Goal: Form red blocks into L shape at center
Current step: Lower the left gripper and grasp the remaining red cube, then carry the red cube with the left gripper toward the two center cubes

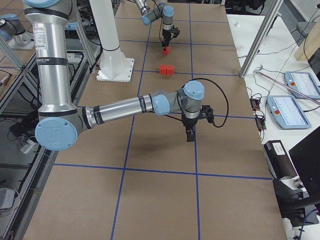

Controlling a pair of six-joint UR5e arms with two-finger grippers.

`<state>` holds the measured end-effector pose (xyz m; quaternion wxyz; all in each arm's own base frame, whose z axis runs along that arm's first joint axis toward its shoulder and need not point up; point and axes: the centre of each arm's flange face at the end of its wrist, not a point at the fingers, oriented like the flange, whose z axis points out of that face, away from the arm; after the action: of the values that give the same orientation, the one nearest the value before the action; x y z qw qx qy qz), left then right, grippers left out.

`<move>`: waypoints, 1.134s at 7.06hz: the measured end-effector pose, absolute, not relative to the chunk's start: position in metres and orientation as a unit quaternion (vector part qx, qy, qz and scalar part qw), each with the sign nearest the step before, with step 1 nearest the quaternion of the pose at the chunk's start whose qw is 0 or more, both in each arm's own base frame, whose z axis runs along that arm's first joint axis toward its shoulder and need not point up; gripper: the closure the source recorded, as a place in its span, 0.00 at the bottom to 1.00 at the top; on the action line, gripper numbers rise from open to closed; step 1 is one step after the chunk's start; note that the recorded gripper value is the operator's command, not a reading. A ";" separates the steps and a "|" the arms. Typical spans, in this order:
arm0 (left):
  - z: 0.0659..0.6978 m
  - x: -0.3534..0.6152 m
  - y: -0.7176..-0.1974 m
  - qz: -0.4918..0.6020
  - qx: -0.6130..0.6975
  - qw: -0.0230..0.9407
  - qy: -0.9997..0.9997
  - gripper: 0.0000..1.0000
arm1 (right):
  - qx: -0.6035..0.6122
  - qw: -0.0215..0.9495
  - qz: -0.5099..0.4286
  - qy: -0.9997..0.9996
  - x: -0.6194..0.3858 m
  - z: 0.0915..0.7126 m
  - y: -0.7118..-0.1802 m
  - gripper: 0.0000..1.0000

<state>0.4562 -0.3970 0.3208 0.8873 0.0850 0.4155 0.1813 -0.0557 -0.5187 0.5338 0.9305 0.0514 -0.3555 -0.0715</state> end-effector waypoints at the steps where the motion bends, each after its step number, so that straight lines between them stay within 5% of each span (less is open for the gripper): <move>1: 0.307 0.456 -0.402 0.182 0.095 0.883 0.422 1.00 | 0.052 0.931 -0.071 -0.356 -0.056 0.534 -0.519 0.00; 3: 0.276 0.459 -0.410 0.196 0.121 0.871 0.434 1.00 | 0.052 0.930 -0.072 -0.356 -0.056 0.534 -0.519 0.01; 8: 0.247 0.453 -0.423 0.422 0.216 0.776 0.416 1.00 | 0.051 0.931 -0.071 -0.355 -0.056 0.535 -0.518 0.01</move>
<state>0.4532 -0.4228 0.2468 0.7759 0.2165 0.4163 0.4216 -0.0555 -0.5182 0.5346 0.9307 0.0505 -0.3555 -0.0705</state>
